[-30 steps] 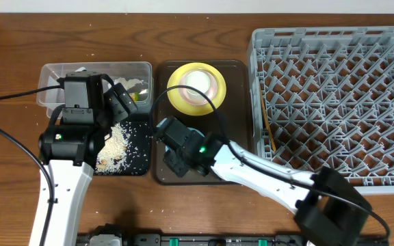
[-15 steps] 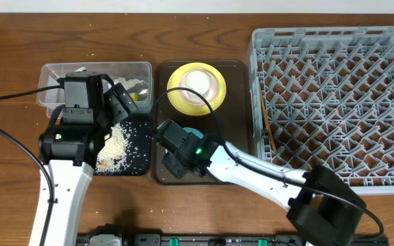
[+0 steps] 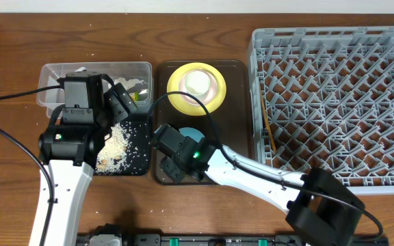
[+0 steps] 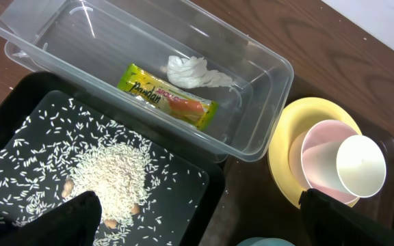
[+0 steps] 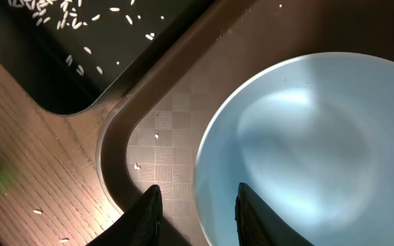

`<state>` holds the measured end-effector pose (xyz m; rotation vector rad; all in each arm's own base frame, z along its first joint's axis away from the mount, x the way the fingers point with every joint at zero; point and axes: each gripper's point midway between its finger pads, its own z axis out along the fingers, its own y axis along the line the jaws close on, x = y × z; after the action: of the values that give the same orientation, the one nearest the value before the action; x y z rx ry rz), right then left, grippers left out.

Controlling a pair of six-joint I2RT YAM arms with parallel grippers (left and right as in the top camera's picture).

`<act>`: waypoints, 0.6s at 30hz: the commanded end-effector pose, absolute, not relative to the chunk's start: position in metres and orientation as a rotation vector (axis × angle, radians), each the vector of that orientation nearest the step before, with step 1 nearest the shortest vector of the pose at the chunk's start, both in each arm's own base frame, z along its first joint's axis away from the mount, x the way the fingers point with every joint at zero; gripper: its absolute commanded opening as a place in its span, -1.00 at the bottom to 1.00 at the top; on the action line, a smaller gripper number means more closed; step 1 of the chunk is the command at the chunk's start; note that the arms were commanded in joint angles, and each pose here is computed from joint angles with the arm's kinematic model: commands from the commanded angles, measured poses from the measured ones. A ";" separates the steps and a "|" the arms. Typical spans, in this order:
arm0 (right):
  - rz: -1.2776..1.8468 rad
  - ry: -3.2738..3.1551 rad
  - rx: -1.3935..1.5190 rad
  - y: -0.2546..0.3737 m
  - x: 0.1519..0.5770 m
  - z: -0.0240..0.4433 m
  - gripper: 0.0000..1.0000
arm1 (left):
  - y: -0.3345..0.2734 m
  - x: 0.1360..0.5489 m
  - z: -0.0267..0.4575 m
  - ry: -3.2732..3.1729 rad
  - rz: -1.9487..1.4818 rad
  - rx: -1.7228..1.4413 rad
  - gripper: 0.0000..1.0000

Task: Sort waste into correct bins and load items into the dishwasher rack
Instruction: 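Lower the right gripper and grip the light-blue bowl rim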

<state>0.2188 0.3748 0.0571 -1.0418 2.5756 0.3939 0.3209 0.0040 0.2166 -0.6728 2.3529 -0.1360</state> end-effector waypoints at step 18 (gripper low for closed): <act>0.324 2.638 -1.059 0.371 0.214 0.024 -0.48 | 0.006 0.322 0.223 2.336 -0.132 -0.669 0.91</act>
<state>0.2160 0.3706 0.0244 -1.0580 2.6418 0.3372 0.3209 0.0040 0.2166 -0.6728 2.3529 -0.1360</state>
